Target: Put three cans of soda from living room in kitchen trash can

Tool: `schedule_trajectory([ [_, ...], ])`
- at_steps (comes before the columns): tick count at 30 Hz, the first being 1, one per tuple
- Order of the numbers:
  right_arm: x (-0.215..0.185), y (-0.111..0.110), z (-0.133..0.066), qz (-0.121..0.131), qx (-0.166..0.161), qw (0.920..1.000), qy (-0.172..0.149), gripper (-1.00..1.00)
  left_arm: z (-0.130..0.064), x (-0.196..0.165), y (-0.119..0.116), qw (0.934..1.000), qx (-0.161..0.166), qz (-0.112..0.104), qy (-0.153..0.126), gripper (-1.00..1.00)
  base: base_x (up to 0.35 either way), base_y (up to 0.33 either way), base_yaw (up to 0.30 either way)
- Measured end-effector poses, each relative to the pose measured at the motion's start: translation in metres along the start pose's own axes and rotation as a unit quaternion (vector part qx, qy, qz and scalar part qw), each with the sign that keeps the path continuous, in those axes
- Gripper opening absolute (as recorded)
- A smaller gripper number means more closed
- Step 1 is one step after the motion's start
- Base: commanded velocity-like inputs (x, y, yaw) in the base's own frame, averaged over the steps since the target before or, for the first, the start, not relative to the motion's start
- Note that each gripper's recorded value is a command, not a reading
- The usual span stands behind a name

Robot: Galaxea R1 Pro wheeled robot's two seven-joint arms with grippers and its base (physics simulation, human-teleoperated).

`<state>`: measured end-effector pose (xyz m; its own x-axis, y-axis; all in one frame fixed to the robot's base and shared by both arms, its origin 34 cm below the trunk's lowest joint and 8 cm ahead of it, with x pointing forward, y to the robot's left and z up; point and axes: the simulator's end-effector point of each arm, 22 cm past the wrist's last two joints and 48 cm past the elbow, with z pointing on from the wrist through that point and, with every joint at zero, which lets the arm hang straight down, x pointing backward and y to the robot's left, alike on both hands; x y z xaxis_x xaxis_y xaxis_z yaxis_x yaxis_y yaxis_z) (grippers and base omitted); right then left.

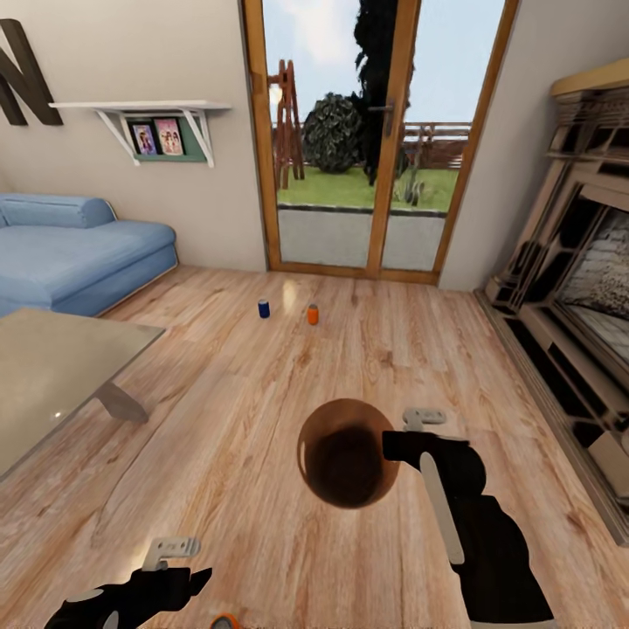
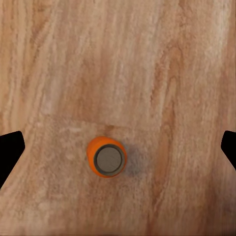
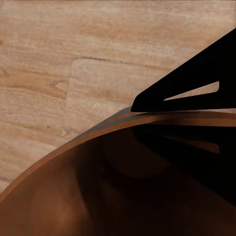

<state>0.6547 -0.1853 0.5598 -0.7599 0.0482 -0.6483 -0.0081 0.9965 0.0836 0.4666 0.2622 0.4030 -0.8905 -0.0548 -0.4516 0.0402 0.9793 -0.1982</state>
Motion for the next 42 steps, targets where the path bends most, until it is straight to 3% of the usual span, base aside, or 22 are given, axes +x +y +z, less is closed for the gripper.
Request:
schedule_trajectory([
  [8,-0.006,0.017,0.003,-0.001,-0.015,0.9999,-0.003,-1.00,0.003,0.004,0.000,1.0000,0.000,-0.002,0.006,1.00,0.000,0.000,0.000],
  [18,-0.003,0.017,0.009,-0.002,-0.013,0.9999,0.003,-1.00,0.005,0.009,0.004,0.9999,-0.002,-0.002,0.016,1.00,0.000,0.000,0.000],
  [30,0.005,0.014,0.017,-0.002,-0.009,0.9999,0.012,-1.00,0.006,0.008,0.019,0.9989,-0.031,0.029,0.018,1.00,0.000,0.000,0.000],
  [42,0.013,0.013,0.024,-0.002,-0.008,0.9997,0.022,-1.00,0.010,0.015,0.018,0.9986,-0.032,0.031,0.027,1.00,0.000,0.000,0.000],
])
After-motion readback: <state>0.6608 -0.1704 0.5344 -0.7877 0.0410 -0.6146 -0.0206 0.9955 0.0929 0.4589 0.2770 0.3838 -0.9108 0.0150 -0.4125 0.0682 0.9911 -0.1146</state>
